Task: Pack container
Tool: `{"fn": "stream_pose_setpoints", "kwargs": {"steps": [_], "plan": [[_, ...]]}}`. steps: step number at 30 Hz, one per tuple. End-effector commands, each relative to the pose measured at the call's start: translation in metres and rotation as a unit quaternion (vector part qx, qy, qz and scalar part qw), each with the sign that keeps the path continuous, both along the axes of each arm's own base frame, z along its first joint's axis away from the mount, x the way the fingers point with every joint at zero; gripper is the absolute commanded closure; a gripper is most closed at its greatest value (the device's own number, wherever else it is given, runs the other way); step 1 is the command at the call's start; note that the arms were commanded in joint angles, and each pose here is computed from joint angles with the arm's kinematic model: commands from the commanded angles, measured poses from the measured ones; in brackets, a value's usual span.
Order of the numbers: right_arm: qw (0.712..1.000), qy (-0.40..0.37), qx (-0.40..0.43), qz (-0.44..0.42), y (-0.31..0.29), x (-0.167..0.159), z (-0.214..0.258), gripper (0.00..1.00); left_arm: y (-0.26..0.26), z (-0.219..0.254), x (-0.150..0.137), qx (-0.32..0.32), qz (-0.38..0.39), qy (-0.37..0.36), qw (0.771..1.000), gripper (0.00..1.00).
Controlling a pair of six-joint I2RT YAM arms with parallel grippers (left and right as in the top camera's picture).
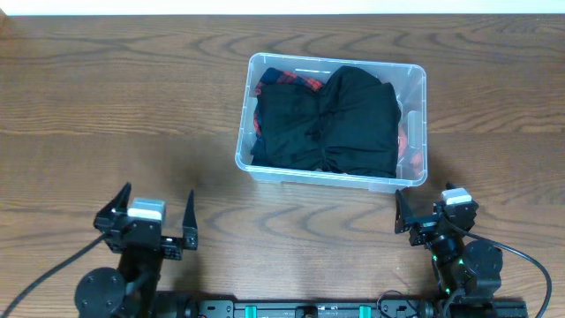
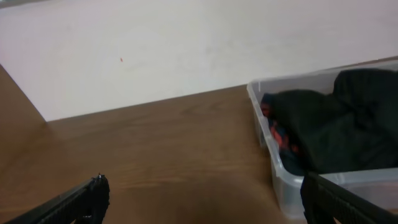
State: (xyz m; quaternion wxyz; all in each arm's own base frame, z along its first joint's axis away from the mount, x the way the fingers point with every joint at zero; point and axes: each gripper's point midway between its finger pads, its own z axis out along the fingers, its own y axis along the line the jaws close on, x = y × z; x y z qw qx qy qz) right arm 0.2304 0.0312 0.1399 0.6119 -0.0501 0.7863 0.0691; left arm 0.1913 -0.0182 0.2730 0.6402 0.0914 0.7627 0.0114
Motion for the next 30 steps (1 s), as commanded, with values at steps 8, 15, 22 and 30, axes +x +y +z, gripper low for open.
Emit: {"fn": "stream_pose_setpoints", "kwargs": {"steps": [8, 15, 22, 30], "plan": [[1.000, -0.005, -0.006, 0.008, 0.003, 0.000, 0.001, 0.01, -0.001, -0.045, 0.008, 0.003, -0.004, -0.015, 1.000, 0.02], [1.000, -0.005, -0.006, 0.008, 0.003, 0.000, 0.001, 0.01, -0.002, -0.078, 0.025, -0.006, -0.002, 0.000, 1.000, 0.02], [1.000, -0.005, -0.006, 0.008, 0.003, 0.000, 0.001, 0.01, -0.002, -0.118, 0.032, -0.004, -0.002, 0.037, 0.999, 0.02], [1.000, -0.005, -0.006, 0.008, 0.003, 0.000, 0.001, 0.01, -0.002, -0.148, 0.034, -0.003, -0.001, 0.069, 0.998, 0.02]]}}
